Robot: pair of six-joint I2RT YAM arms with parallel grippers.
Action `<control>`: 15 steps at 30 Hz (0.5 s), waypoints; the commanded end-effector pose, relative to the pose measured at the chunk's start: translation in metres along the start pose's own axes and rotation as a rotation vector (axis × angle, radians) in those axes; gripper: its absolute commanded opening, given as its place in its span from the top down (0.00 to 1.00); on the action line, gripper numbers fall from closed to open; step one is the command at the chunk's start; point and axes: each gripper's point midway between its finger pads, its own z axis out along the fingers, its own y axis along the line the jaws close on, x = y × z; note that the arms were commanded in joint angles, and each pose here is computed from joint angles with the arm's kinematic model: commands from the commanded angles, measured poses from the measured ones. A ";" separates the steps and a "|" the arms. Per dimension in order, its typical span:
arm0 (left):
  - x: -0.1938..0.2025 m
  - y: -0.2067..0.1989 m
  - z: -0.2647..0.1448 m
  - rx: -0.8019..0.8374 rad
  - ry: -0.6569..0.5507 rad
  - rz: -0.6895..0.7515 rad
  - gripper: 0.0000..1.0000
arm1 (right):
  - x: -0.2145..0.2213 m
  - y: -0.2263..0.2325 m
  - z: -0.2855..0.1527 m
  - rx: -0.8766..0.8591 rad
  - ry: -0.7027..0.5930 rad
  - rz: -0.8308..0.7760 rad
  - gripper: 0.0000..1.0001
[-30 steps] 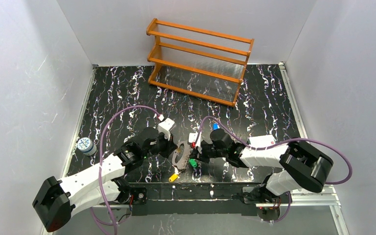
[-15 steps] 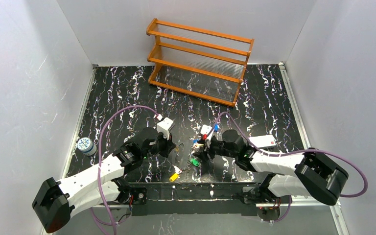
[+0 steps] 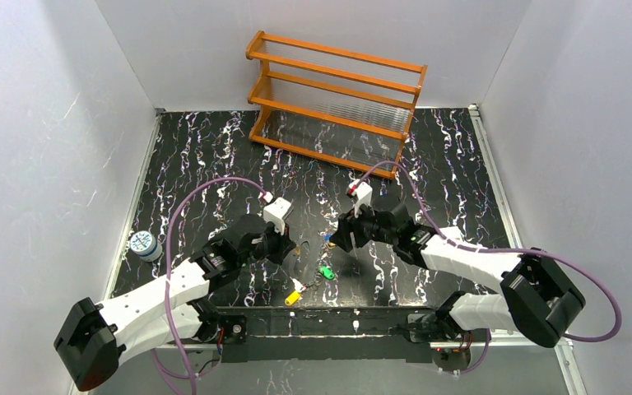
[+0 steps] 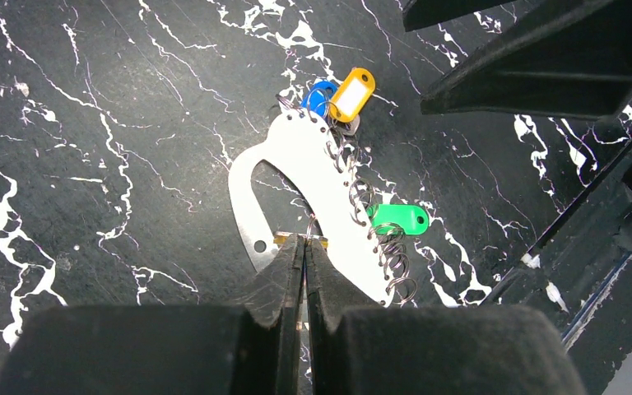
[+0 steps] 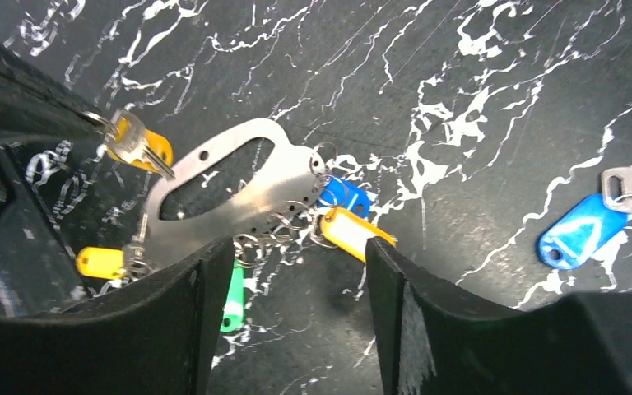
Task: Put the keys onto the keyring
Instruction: Place the keyring at the center of the board, then place the key at the center of the board.
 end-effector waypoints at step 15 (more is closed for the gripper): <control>0.036 0.043 0.005 -0.283 0.142 -0.137 1.00 | 0.037 0.041 0.007 -0.206 0.394 0.215 0.56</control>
